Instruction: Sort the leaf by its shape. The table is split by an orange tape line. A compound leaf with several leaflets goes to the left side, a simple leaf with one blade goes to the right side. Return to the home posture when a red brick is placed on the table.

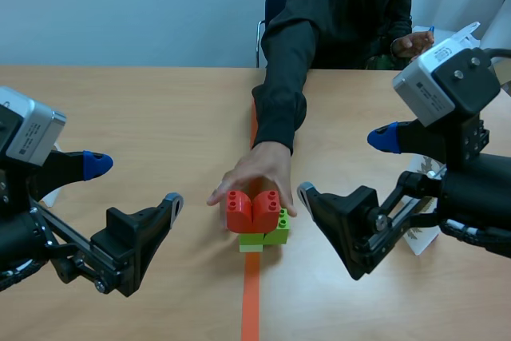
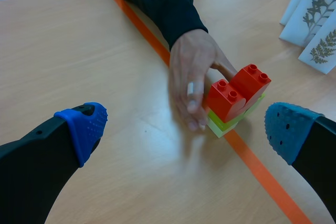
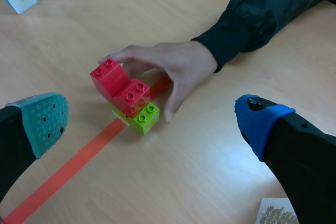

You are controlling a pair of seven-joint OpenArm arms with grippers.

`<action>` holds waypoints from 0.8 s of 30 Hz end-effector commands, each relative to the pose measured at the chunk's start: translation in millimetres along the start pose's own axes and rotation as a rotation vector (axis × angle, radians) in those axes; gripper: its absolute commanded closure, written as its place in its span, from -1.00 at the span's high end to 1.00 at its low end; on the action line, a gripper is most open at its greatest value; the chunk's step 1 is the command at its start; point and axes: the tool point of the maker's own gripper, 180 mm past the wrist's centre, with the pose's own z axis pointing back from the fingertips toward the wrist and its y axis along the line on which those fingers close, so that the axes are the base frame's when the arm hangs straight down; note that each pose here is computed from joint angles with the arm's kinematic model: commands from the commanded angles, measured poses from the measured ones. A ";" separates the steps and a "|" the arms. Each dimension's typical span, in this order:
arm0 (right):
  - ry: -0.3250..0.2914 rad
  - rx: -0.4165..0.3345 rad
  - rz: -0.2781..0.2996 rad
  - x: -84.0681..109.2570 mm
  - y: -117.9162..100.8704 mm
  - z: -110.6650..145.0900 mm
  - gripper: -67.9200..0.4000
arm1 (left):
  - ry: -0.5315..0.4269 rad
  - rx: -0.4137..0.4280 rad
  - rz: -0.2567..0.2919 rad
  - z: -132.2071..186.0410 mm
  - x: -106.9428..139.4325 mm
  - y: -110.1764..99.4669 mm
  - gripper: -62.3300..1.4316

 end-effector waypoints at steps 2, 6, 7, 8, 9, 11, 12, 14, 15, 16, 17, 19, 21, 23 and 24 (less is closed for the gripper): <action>-0.035 -0.016 -0.001 8.9 -6.6 0.6 1.00 | -0.016 -0.006 0.012 0.6 3.3 -2.6 1.00; -0.035 -0.016 -0.001 8.7 -6.6 0.6 1.00 | -0.017 -0.006 0.012 0.6 3.6 -2.5 1.00; -0.035 -0.016 -0.001 8.7 -6.6 0.6 1.00 | -0.018 -0.006 0.012 0.6 3.6 -2.5 1.00; -0.035 -0.016 -0.001 8.8 -6.6 0.6 1.00 | -0.020 -0.006 0.012 0.6 4.1 -2.5 1.00; -0.035 -0.016 -0.001 8.8 -6.6 0.6 1.00 | -0.023 -0.006 0.012 0.7 4.6 -2.5 1.00; -0.035 -0.016 -0.001 8.8 -6.5 0.6 1.00 | -0.023 -0.009 0.012 0.7 4.6 -3.0 1.00; -0.035 -0.016 -0.001 8.8 -6.5 0.6 1.00 | -0.024 -0.009 0.012 0.7 4.6 -3.0 1.00; -0.035 -0.016 -0.001 8.8 -6.5 0.6 1.00 | -0.024 -0.009 0.012 0.7 4.6 -3.0 1.00; -0.035 -0.016 -0.001 8.8 -6.5 0.6 1.00 | -0.024 -0.009 0.012 0.7 4.6 -3.0 1.00; -0.035 -0.016 -0.001 8.8 -6.5 0.6 1.00 | -0.024 -0.009 0.012 0.7 4.6 -3.0 1.00; -0.035 -0.016 -0.001 8.8 -6.5 0.6 1.00 | -0.024 -0.009 0.012 0.7 4.6 -3.0 1.00; -0.035 -0.016 -0.001 8.8 -6.5 0.6 1.00 | -0.024 -0.009 0.012 0.7 4.6 -3.0 1.00; -0.035 -0.016 -0.001 8.8 -6.5 0.6 1.00 | -0.024 -0.009 0.012 0.7 4.6 -3.1 1.00; -0.036 -0.016 -0.001 8.9 -6.5 0.6 1.00 | -0.024 -0.009 0.012 0.7 4.7 -3.1 1.00; -0.036 -0.016 -0.001 8.9 -6.5 0.6 1.00 | -0.024 -0.009 0.012 0.7 4.7 -3.1 1.00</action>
